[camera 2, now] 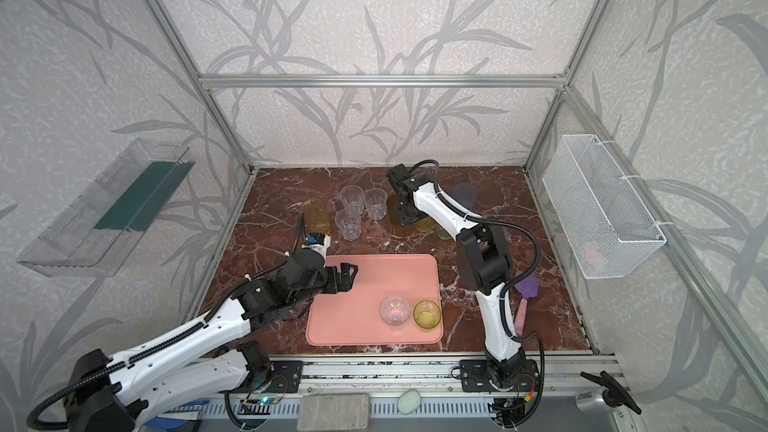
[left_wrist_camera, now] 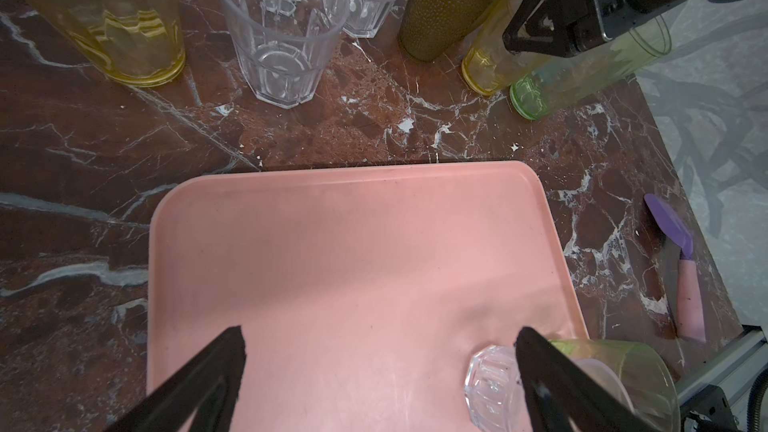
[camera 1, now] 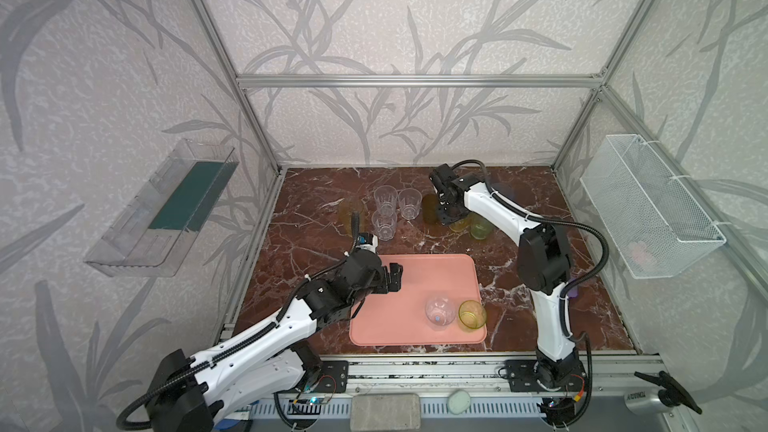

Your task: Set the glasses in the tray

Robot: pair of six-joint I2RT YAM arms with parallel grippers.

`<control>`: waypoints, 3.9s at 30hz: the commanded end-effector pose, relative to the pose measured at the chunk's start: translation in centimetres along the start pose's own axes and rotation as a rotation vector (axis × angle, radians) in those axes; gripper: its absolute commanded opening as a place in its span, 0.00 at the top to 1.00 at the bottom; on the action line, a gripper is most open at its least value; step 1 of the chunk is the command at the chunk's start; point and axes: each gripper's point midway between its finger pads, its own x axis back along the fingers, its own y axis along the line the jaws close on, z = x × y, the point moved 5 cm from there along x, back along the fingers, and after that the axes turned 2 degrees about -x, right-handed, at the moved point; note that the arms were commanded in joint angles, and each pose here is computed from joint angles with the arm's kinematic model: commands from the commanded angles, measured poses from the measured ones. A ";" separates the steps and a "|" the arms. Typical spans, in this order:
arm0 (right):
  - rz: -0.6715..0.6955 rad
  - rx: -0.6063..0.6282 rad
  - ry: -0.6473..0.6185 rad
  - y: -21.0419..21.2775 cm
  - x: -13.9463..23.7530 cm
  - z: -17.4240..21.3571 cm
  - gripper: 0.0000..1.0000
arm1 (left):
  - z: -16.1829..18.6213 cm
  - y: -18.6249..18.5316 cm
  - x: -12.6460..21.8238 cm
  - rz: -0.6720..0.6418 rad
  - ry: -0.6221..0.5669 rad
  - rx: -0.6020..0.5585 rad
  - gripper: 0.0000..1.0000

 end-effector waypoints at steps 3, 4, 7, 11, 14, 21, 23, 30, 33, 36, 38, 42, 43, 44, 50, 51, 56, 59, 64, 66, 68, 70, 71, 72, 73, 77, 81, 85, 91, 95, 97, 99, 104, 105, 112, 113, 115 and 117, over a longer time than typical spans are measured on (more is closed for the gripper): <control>-0.013 0.012 0.016 0.0 -0.3 -0.1 0.69 | -0.1 0.4 0.1 -0.012 -0.016 0.013 0.01; -0.016 0.010 0.014 -0.1 -0.4 -0.2 0.70 | 0.0 0.4 0.1 -0.012 -0.015 0.012 0.01; -0.024 0.005 0.018 0.0 -0.6 -0.2 0.70 | -0.1 0.4 0.1 -0.011 -0.018 0.014 0.01; -0.029 0.005 0.017 0.0 -0.6 -0.2 0.74 | -0.2 0.4 0.3 -0.011 -0.026 0.015 0.01; -0.030 0.003 0.013 0.0 -0.5 -0.3 0.78 | -0.2 0.5 0.3 -0.017 -0.030 0.014 0.01; -0.025 0.010 0.016 0.1 -0.7 -0.4 0.84 | -0.3 0.4 0.4 -0.013 -0.032 0.004 0.01; -0.029 0.008 0.015 0.1 -0.6 -0.5 0.86 | -0.2 0.5 0.3 -0.014 -0.031 0.002 0.01; -0.053 -0.001 0.019 0.2 -0.1 -0.2 1.00 | -0.4 1.0 0.5 -0.044 -0.051 0.002 0.01; -0.078 -0.009 0.014 0.4 0.3 0.0 1.00 | -0.4 1.3 0.6 -0.059 -0.055 0.005 0.01; -0.103 -0.010 0.008 0.6 0.9 0.1 1.00 | -0.4 1.3 0.9 -0.058 -0.062 0.008 0.01; -0.115 -0.011 -0.001 0.7 1.5 0.1 1.00 | -0.4 1.4 1.1 -0.053 -0.065 0.012 0.01; -0.126 -0.012 -0.016 0.6 2.6 0.1 1.00 | -0.5 1.4 1.5 -0.043 -0.075 0.021 0.01; -0.128 -0.012 -0.021 0.6 3.0 0.1 1.00 | -0.5 1.4 1.6 -0.040 -0.078 0.023 0.01; -0.133 -0.013 -0.023 0.6 3.3 0.2 1.00 | -0.5 1.4 1.6 -0.039 -0.077 0.025 0.01; -0.209 -0.018 -0.062 1.0 5.8 0.5 1.00 | -0.4 1.4 1.9 -0.031 -0.067 0.030 0.01; -0.221 -0.025 -0.067 1.1 6.2 0.6 1.00 | -0.3 1.5 2.0 -0.031 -0.066 0.030 0.01; -0.278 -0.024 -0.098 2.1 8.1 1.4 1.00 | -0.3 1.6 2.6 -0.029 -0.075 0.029 0.01; -0.286 -0.016 -0.100 2.5 8.9 2.1 1.00 | -0.5 1.6 2.7 -0.020 -0.087 0.026 0.01; -0.303 -0.003 -0.123 2.8 10.9 3.4 1.00 | -0.5 1.3 2.3 -0.001 -0.086 0.027 0.01; -0.313 0.003 -0.138 3.0 11.7 4.1 1.00 | -0.4 1.3 2.0 -0.006 -0.076 0.034 0.01; -0.322 0.003 -0.144 3.1 12.1 4.8 1.00 | -0.2 1.2 1.8 -0.006 -0.063 0.039 0.01; -0.341 0.003 -0.169 3.1 13.4 5.7 1.00 | -0.2 1.1 1.7 -0.002 -0.059 0.042 0.01; -0.351 0.004 -0.172 3.2 13.6 6.1 1.00 | -0.2 1.1 1.7 0.001 -0.061 0.044 0.01; -0.361 0.008 -0.172 3.4 13.9 6.6 1.00 | -0.2 1.2 1.8 0.003 -0.072 0.050 0.01; -0.371 0.012 -0.172 3.5 14.1 7.1 1.00 | -0.3 1.3 1.8 0.003 -0.084 0.056 0.01; -0.370 0.023 -0.157 4.0 14.3 9.1 1.00 | -0.3 1.8 2.2 -0.002 -0.125 0.073 0.01; -0.342 0.021 -0.134 3.9 14.3 10.8 1.00 | -0.1 2.0 2.4 -0.007 -0.121 0.074 0.01; -0.326 0.007 -0.109 3.7 13.9 12.6 1.00 | 0.2 2.2 2.2 -0.008 -0.115 0.080 0.01; -0.305 -0.016 -0.083 3.6 13.2 15.2 1.00 | 0.3 2.2 2.1 -0.002 -0.115 0.089 0.01; -0.295 -0.033 -0.061 3.6 12.3 16.5 1.00 | 0.4 2.3 2.0 -0.005 -0.111 0.089 0.01; -0.291 -0.039 -0.049 3.8 11.8 17.2 1.00 | 0.5 2.3 1.9 -0.007 -0.106 0.089 0.01; -0.291 -0.042 -0.038 4.0 11.4 17.7 1.00 | 0.5 2.4 1.9 -0.010 -0.106 0.092 0.01; -0.276 -0.041 -0.015 4.4 10.7 18.5 1.00 | 0.5 2.2 1.7 -0.006 -0.101 0.091 0.01; -0.277 -0.041 -0.010 4.4 10.5 18.5 1.00 | 0.5 2.2 1.6 -0.005 -0.099 0.091 0.01; -0.309 -0.036 0.036 5.4 9.5 18.9 1.00 | 0.5 2.2 1.5 -0.004 -0.096 0.093 0.01; -0.302 -0.033 0.041 5.5 9.3 18.9 1.00 | 0.5 2.2 1.5 -0.004 -0.097 0.093 0.01; -0.293 -0.033 0.053 5.5 9.0 19.1 1.00 | 0.5 2.2 1.5 -0.004 -0.100 0.096 0.01; -0.291 -0.032 0.059 5.6 8.8 19.2 1.00 | 0.6 2.2 1.5 -0.004 -0.100 0.094 0.01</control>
